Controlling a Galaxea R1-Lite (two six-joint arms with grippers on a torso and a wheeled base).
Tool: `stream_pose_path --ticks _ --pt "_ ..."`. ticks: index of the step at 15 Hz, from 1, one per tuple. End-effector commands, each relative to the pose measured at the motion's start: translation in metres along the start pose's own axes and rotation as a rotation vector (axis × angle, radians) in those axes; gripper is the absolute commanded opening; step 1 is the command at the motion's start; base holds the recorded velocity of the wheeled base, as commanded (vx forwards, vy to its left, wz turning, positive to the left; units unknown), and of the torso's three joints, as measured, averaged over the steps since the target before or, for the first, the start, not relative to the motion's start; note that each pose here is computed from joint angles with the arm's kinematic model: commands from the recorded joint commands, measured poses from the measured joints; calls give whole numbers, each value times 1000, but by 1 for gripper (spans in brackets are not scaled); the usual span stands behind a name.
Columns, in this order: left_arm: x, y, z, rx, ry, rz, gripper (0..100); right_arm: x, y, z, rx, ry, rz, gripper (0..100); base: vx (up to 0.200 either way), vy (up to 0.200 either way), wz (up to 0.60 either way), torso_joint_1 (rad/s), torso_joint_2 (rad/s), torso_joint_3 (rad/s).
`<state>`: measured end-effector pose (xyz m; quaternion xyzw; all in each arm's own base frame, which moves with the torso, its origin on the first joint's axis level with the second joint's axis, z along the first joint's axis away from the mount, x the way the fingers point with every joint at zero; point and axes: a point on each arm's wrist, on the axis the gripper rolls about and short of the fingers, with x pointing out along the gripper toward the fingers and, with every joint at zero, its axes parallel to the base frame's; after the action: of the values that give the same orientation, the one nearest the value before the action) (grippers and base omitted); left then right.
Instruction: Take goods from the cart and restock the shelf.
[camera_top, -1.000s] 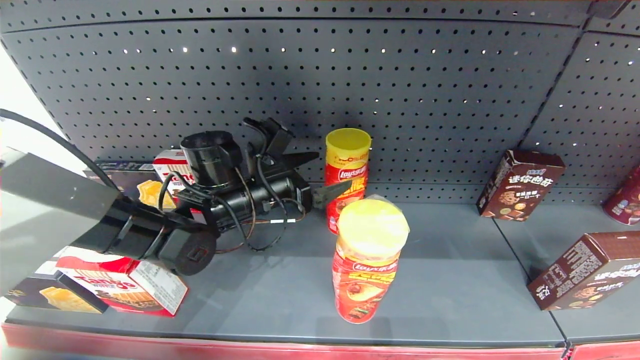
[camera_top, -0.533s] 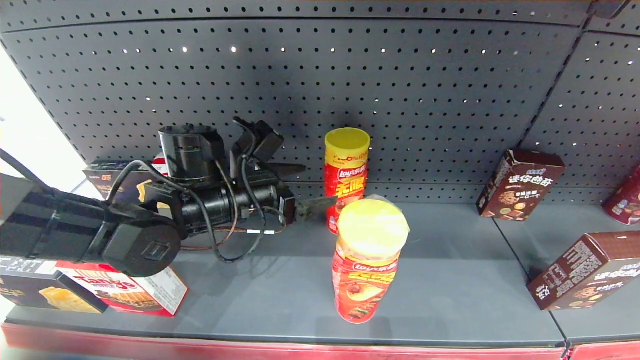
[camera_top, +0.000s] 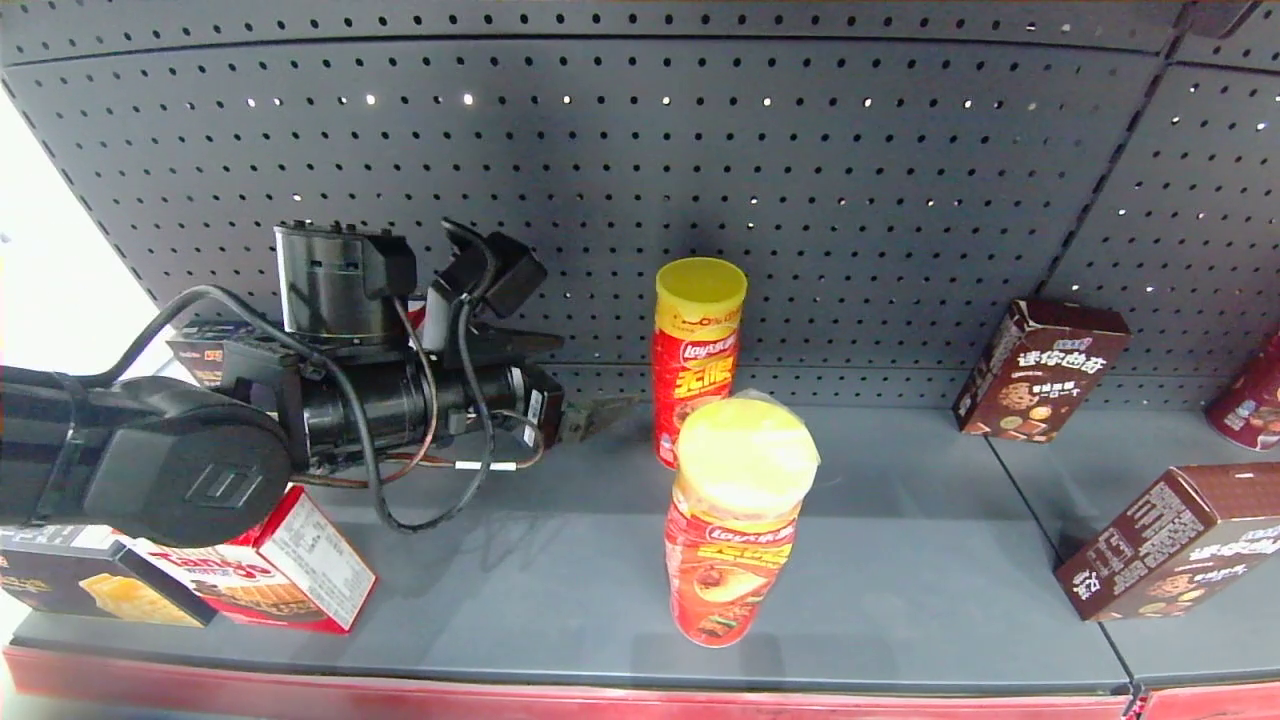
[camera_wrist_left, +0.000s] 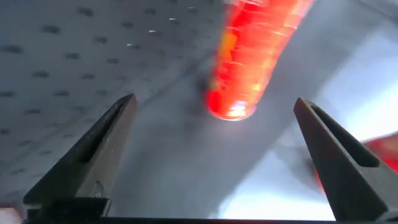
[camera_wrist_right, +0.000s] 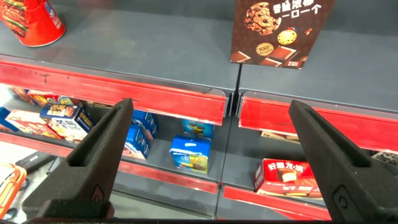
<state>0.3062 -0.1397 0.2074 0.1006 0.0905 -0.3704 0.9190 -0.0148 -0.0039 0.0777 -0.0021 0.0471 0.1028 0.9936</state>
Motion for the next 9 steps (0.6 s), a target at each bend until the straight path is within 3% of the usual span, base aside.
stream_pose_path --ticks 1,3,9 --pt "0 -3 3 32 -11 -4 100 0 0 0 0 1 0 100 0 0 0 0 0 0" --pt "7 -8 -1 61 0 -28 100 0 0 0 0 1 0 100 0 0 0 0 0 0" --pt "38 -20 -15 87 0 -56 100 0 0 0 0 1 0 100 0 0 0 0 0 0"
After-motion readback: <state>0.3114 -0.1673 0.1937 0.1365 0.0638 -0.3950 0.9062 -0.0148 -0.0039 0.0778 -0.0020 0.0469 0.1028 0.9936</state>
